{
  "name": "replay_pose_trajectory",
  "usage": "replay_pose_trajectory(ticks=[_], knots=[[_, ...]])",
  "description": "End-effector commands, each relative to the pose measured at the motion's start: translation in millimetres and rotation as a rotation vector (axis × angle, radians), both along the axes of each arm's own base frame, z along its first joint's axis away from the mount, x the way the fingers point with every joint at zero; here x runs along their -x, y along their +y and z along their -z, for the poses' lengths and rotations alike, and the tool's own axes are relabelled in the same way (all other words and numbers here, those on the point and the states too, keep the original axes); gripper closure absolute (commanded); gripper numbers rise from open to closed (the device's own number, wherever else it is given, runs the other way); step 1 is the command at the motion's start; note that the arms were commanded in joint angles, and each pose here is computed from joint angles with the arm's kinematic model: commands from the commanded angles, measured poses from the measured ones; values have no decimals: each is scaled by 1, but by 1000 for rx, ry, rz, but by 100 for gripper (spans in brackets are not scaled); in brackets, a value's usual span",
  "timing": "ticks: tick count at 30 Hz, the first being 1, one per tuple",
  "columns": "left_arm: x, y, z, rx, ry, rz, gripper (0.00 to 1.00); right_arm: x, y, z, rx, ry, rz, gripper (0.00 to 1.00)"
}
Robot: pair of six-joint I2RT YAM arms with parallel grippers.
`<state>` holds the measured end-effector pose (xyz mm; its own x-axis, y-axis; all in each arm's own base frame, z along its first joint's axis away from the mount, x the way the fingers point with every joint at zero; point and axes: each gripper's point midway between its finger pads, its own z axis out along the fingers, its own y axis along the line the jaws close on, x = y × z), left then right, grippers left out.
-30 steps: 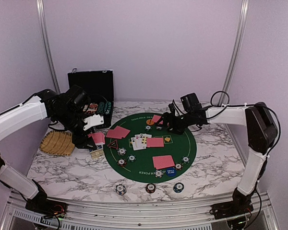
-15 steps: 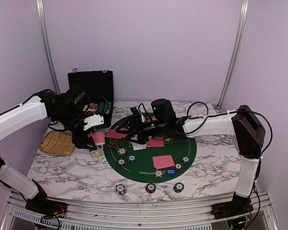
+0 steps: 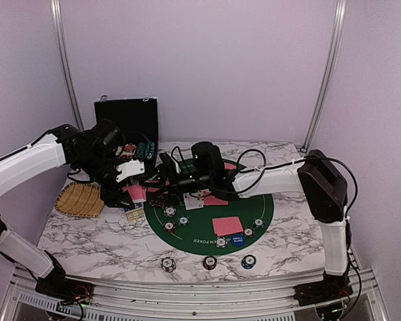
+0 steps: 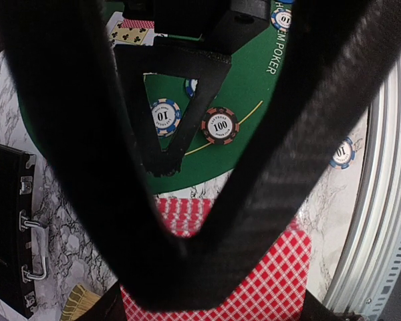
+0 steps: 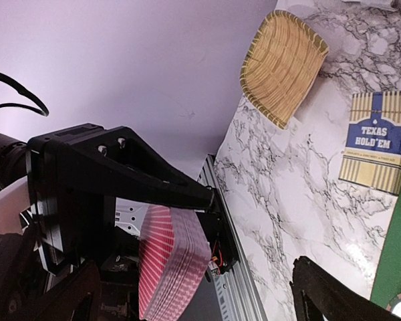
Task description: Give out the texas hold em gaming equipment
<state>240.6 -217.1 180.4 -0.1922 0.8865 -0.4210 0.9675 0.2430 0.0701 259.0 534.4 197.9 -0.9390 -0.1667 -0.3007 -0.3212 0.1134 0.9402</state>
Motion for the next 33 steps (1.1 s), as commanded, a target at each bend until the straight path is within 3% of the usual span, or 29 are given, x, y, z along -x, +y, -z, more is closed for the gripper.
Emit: replay_pose_trajectory(ticks=[1, 24, 33], knots=[[-1, -5, -10, 41, -12, 9, 91, 6, 20, -13, -62, 7, -40, 3], [1, -5, -12, 48, -16, 17, 91, 10, 42, 25, -29, 96, -104, 12], [2, -5, -11, 48, -12, 19, 91, -2, 21, 23, -24, 103, -71, 30]])
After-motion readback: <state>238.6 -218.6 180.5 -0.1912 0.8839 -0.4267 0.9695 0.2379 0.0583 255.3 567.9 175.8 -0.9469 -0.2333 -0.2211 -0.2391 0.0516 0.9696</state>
